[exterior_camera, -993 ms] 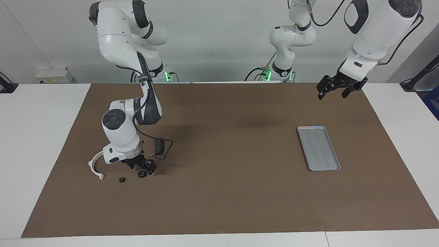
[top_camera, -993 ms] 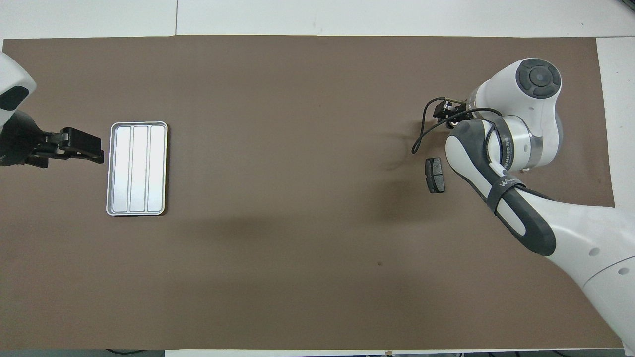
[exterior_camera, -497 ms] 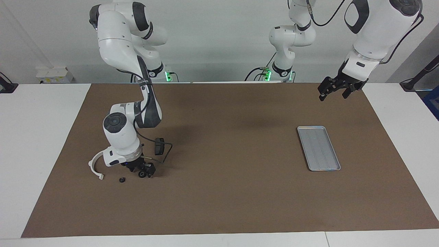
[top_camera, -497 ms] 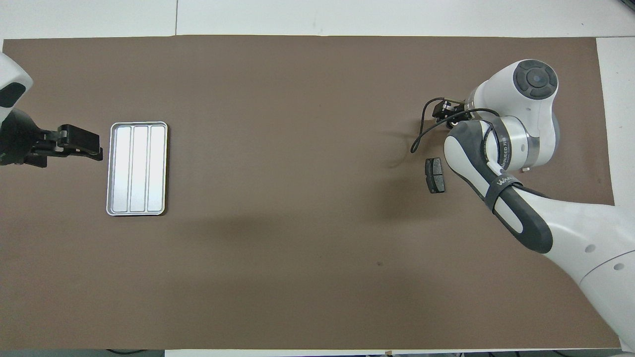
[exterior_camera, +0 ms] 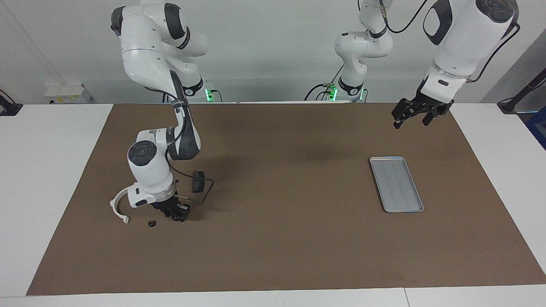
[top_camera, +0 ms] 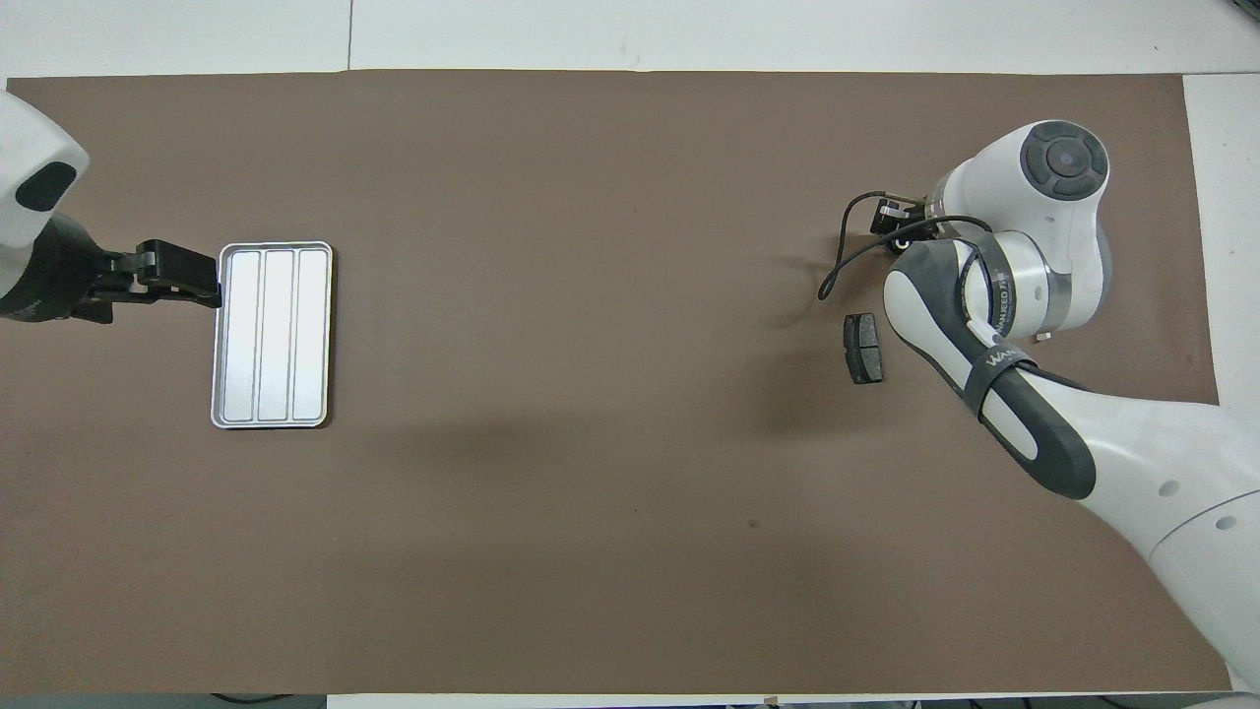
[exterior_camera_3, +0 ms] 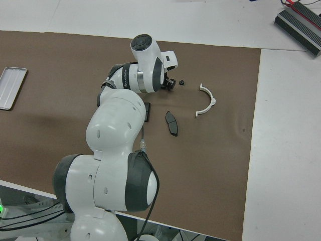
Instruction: Pick bearing gear from pile to tray
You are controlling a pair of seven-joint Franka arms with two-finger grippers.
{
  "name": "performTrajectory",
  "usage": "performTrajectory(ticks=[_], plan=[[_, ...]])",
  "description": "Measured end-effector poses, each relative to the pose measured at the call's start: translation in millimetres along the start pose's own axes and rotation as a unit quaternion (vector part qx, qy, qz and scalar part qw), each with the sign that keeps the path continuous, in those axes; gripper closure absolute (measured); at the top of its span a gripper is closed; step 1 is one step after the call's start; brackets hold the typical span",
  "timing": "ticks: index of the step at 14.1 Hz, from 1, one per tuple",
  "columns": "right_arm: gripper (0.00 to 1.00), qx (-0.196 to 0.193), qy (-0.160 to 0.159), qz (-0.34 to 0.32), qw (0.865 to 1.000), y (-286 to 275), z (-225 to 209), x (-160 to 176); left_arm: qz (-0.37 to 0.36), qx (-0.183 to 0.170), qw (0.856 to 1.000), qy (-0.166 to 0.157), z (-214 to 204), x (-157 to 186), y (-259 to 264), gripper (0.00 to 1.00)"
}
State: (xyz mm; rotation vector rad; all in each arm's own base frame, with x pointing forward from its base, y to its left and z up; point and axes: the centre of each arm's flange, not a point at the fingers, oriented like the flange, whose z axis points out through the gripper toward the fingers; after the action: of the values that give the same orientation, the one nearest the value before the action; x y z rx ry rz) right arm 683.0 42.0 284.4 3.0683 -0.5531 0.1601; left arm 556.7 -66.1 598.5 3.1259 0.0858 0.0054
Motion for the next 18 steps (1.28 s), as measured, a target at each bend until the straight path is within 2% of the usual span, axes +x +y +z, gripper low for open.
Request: performTrajectory(ticks=[2, 3, 4, 5, 6, 12, 15, 18], plan=[[0.4, 0.0, 0.0, 0.001, 1.0, 0.0, 0.0, 0.0, -0.006, 0.001, 1.0, 0.003, 1.7, -1.7, 1.4, 0.0], [0.47, 0.0, 0.001, 0.003, 1.0, 0.4, -0.8, 0.7, -0.018, 0.001, 1.0, 0.003, 1.3, -2.9, 1.5, 0.0], [0.59, 0.001, 0.002, 0.004, 1.0, 0.9, -2.0, 1.9, -0.029, 0.001, 1.0, 0.002, 1.2, -4.0, 1.3, 0.0], [0.59, 0.001, 0.002, 0.005, 1.0, 1.0, -2.0, 2.1, -0.035, 0.002, 0.999, 0.001, 1.3, -4.8, 0.8, 0.0], [0.65, 0.0, 0.003, 0.004, 1.0, 1.3, -2.5, 2.4, -0.038, 0.002, 0.999, 0.0, 1.8, -5.2, 0.0, 0.0], [0.65, -0.007, 0.003, -0.003, 1.0, -0.5, -6.8, 4.4, -0.055, 0.002, 0.998, 0.003, 0.7, -3.6, -11.0, 0.0], [0.65, -0.034, -0.021, -0.026, 0.999, -5.9, -49.2, 18.4, -0.053, 0.027, 0.998, 0.008, -1.2, -3.8, -16.1, 0.0], [0.65, -0.053, -0.051, -0.052, 0.996, -23.7, -131.8, 13.5, -0.049, 0.036, 0.998, 0.018, -12.0, -6.8, -19.6, 0.0]])
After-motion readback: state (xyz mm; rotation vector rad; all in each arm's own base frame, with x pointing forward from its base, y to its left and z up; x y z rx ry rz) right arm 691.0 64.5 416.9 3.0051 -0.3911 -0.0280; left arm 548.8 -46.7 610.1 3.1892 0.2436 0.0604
